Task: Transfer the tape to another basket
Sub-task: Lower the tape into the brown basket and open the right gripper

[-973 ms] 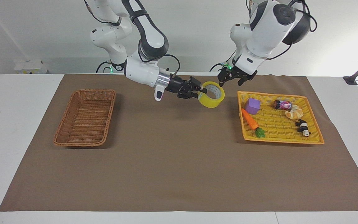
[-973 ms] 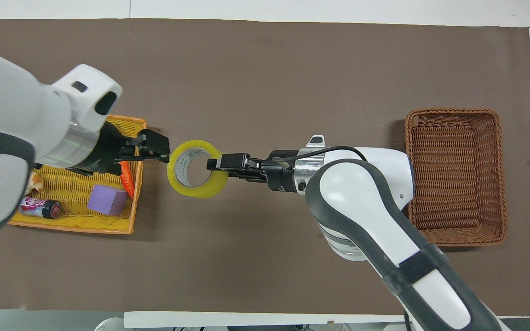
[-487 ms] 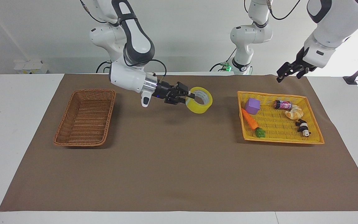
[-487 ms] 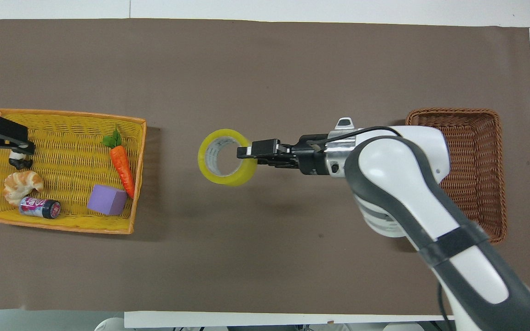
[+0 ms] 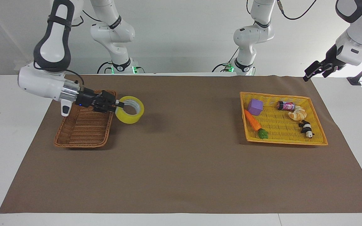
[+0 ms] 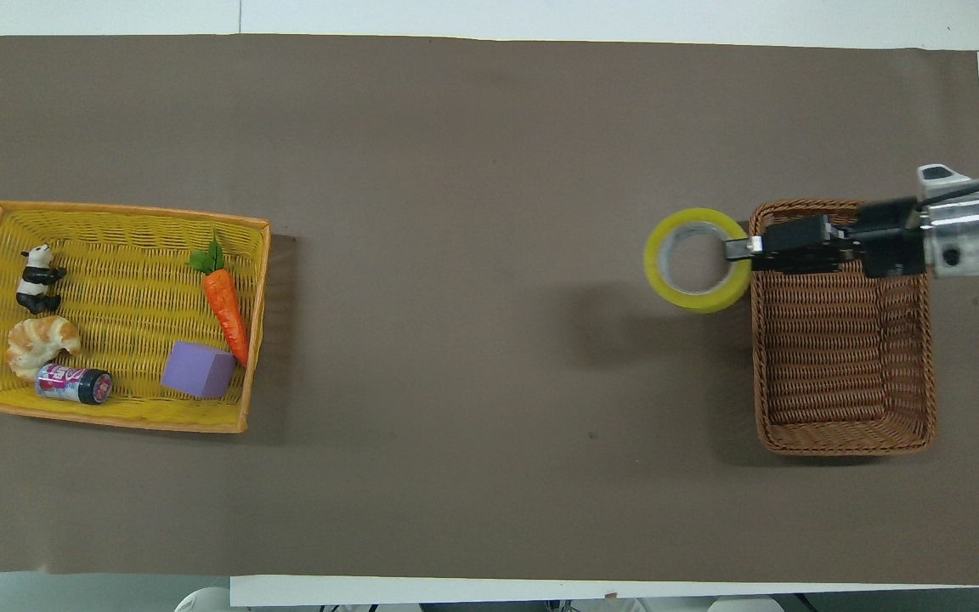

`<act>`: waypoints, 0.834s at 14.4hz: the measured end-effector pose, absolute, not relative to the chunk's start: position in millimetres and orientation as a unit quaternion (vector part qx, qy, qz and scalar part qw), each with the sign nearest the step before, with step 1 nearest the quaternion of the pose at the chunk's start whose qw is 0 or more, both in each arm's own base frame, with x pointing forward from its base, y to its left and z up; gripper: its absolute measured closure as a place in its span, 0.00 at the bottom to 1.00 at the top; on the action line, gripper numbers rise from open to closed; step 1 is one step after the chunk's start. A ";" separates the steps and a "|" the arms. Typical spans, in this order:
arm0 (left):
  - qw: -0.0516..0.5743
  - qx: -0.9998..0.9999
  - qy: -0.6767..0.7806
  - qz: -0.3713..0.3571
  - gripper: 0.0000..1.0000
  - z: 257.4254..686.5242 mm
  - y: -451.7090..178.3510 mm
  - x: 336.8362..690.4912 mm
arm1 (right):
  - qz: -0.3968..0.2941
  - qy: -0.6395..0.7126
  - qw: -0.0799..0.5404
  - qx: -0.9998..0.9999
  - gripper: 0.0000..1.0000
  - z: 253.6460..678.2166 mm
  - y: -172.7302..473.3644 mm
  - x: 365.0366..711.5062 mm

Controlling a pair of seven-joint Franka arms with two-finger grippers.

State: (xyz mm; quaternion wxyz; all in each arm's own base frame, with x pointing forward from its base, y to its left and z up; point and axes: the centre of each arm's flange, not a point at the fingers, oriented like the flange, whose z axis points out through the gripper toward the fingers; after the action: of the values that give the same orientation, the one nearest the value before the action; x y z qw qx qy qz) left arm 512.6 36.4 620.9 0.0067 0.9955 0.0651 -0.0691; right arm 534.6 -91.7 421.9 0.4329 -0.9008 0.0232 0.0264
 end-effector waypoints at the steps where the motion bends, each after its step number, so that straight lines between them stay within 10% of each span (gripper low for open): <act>1: 0.006 0.996 0.062 -0.070 0.00 620.7 33.6 512.5 | 0.023 0.021 0.425 -0.905 0.45 419.4 -123.0 530.6; 12: 0.005 0.997 0.038 -0.066 0.00 626.6 15.7 513.8 | 0.048 -0.023 0.418 -0.907 0.45 332.4 -212.4 508.5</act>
State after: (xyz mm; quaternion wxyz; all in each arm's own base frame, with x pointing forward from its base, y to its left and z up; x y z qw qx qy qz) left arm 513.8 15.7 626.6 0.0046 0.9971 0.0379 -0.0665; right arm 508.5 -212.4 332.4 0.4181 -0.9068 -0.0235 0.0480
